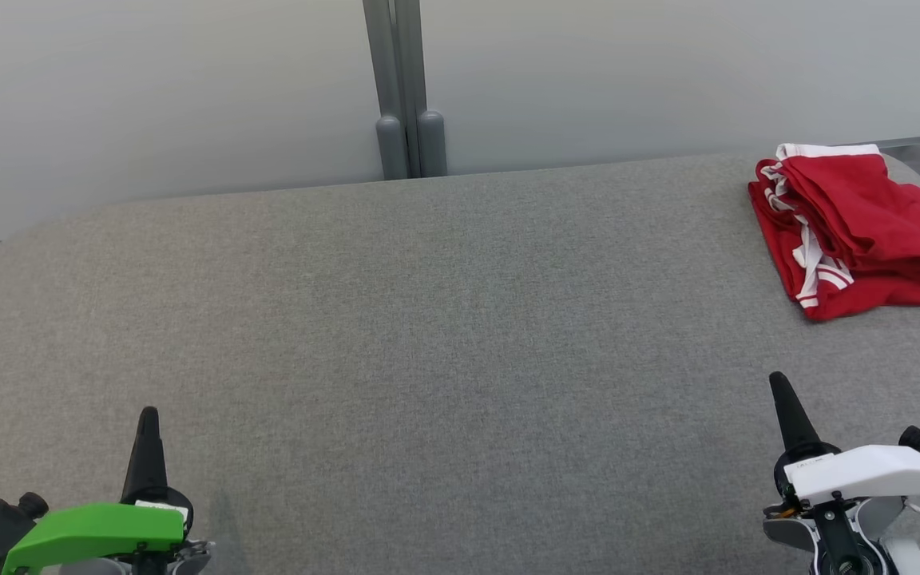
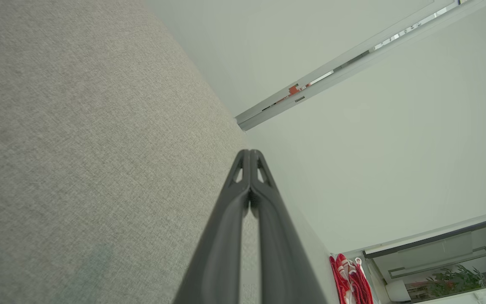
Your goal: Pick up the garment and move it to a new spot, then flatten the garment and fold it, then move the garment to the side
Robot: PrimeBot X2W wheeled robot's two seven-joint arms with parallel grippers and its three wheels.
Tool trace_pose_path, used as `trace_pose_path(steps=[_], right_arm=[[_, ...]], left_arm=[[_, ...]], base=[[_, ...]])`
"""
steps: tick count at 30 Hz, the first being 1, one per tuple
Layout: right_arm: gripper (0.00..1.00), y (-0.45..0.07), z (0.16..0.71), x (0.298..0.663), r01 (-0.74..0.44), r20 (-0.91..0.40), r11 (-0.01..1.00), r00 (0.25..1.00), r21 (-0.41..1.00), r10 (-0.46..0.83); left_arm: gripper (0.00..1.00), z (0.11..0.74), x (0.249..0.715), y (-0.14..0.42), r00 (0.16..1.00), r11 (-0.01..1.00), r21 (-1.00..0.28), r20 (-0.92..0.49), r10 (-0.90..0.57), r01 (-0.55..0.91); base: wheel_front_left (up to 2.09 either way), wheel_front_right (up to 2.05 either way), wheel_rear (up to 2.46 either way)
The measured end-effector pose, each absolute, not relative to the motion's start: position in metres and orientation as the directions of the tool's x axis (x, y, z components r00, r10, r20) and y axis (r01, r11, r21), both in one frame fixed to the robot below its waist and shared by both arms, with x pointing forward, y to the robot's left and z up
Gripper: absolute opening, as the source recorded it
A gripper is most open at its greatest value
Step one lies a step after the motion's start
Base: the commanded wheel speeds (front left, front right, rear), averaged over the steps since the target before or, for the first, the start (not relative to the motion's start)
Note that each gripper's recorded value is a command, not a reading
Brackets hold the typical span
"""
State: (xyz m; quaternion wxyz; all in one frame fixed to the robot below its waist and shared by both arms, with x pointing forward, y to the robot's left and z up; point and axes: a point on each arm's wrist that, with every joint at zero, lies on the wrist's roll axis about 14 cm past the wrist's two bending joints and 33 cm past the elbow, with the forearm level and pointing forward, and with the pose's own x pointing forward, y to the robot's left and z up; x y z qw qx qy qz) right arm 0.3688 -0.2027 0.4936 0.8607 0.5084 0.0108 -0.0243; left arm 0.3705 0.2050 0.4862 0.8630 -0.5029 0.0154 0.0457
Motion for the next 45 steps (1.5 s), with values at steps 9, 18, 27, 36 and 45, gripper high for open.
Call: trace_pose_path(steps=[9, 18, 27, 36, 45], right_arm=[[0.00, -0.203, 0.496, 0.373, 0.048, -0.041, 0.400, 0.999, 0.915, -0.027], [0.00, -0.203, 0.497, 0.375, 0.046, -0.040, 0.325, 0.999, 0.945, -0.025], [0.00, -0.202, 0.498, 0.378, 0.039, -0.035, 0.251, 0.999, 0.967, -0.019], [0.00, -0.201, 0.501, 0.381, 0.030, -0.028, 0.181, 1.000, 0.983, -0.013], [0.00, -0.201, 0.501, 0.383, 0.025, -0.025, 0.116, 1.000, 0.993, -0.007]], left_arm=[[0.00, 0.488, 0.373, 0.204, 0.996, 0.402, -0.911, -0.072, 0.052, -0.087], [0.00, 0.491, 0.376, 0.203, 0.997, 0.329, -0.942, -0.063, 0.041, -0.073], [0.00, 0.493, 0.379, 0.201, 0.998, 0.251, -0.966, -0.056, 0.030, -0.062], [0.00, 0.495, 0.381, 0.201, 0.999, 0.177, -0.983, -0.047, 0.021, -0.050], [0.00, 0.498, 0.383, 0.200, 0.999, 0.111, -0.993, -0.038, 0.011, -0.039]], base=[[0.00, 0.00, 0.00], [0.00, 0.00, 0.00], [0.00, 0.00, 0.00], [0.00, 0.00, 0.00], [0.00, 0.00, 0.00]])
